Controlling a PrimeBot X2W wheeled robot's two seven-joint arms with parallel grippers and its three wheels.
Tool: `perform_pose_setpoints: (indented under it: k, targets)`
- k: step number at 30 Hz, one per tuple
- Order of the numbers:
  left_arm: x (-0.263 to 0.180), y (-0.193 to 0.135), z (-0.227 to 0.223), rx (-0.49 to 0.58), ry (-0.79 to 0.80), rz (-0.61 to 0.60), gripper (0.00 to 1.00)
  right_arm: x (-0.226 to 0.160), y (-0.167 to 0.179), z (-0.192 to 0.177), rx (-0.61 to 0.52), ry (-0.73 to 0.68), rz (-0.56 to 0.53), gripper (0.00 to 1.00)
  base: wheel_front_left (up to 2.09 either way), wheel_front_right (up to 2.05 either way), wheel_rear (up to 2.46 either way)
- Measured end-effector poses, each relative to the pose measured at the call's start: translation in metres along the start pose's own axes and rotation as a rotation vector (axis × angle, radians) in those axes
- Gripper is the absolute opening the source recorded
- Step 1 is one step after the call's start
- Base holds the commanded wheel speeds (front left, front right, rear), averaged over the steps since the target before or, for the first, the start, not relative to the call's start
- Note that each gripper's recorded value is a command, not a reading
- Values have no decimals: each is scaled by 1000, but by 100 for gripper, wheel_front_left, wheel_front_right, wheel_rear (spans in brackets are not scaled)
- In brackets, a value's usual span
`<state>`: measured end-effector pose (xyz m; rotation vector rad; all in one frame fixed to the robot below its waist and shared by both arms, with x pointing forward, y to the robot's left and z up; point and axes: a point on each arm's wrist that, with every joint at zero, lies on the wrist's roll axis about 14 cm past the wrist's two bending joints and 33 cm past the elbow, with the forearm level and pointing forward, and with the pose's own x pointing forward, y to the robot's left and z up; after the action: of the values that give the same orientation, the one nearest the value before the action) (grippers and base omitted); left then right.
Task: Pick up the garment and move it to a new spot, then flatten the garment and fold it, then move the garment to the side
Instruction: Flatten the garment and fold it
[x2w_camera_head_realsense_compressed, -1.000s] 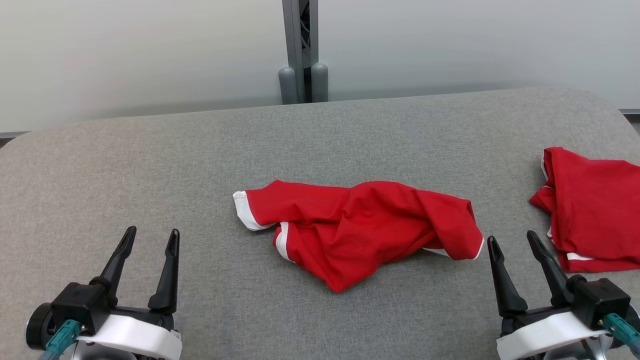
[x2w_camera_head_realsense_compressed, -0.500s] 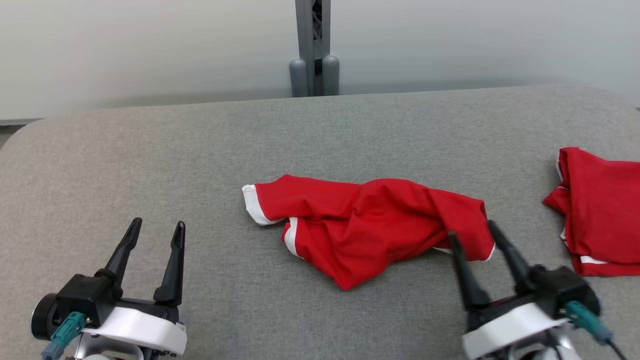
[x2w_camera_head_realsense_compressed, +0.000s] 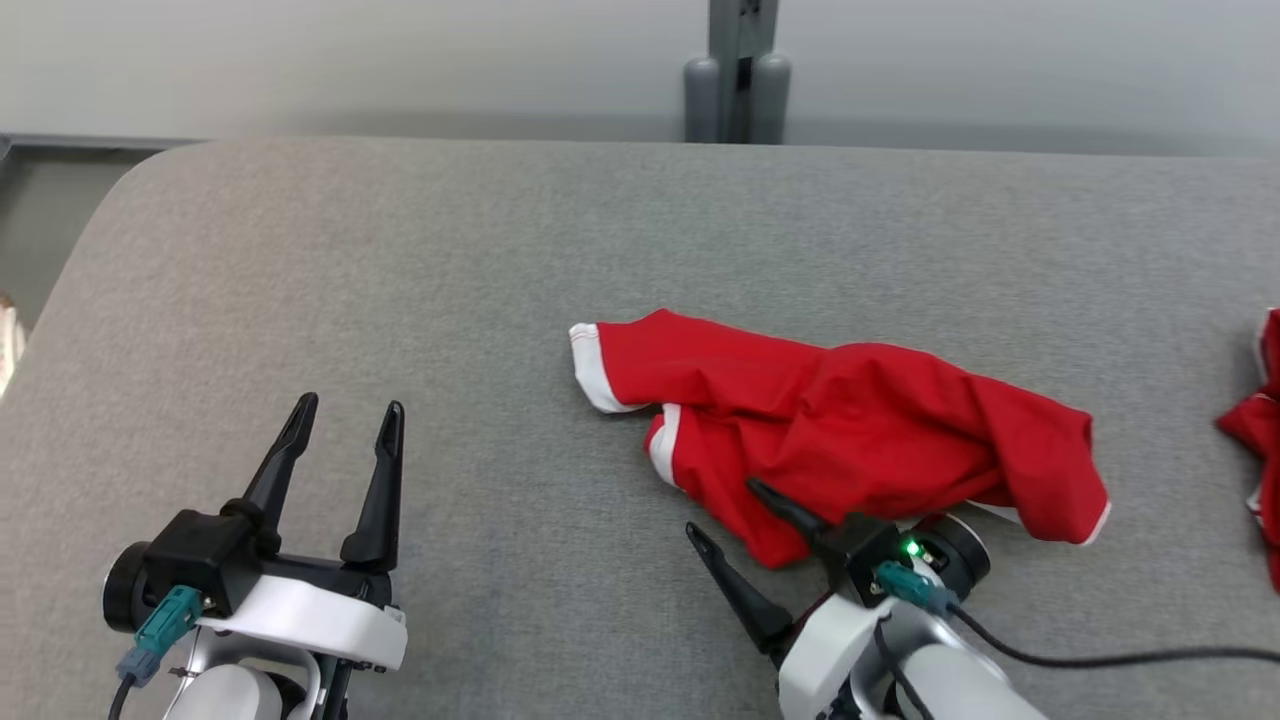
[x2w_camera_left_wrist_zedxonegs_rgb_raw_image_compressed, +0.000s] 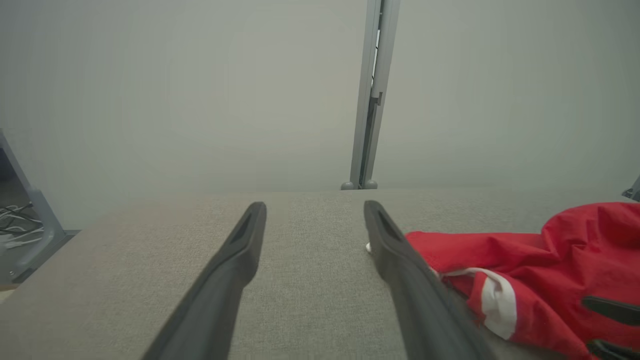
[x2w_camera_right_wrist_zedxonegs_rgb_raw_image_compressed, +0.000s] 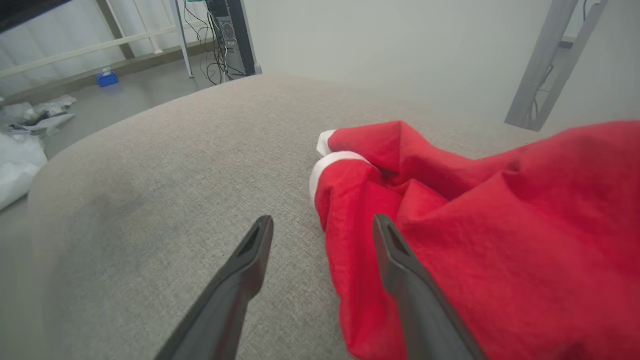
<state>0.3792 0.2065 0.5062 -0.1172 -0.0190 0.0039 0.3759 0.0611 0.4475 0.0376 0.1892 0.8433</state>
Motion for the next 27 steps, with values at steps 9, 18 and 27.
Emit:
perform_pose_setpoints:
  k: [9,18,27]
  targets:
    - [-3,18,-12,-4,24,61,100,28,-6,-35,-44,123,60,0,0,0,0]
    - [3,19,-14,-2,19,66,100,24,7,-16,-1,79,121,0,0,0,0]
    - [18,3,-10,2,1,10,100,-35,-11,47,41,94,209,0,0,0,0]
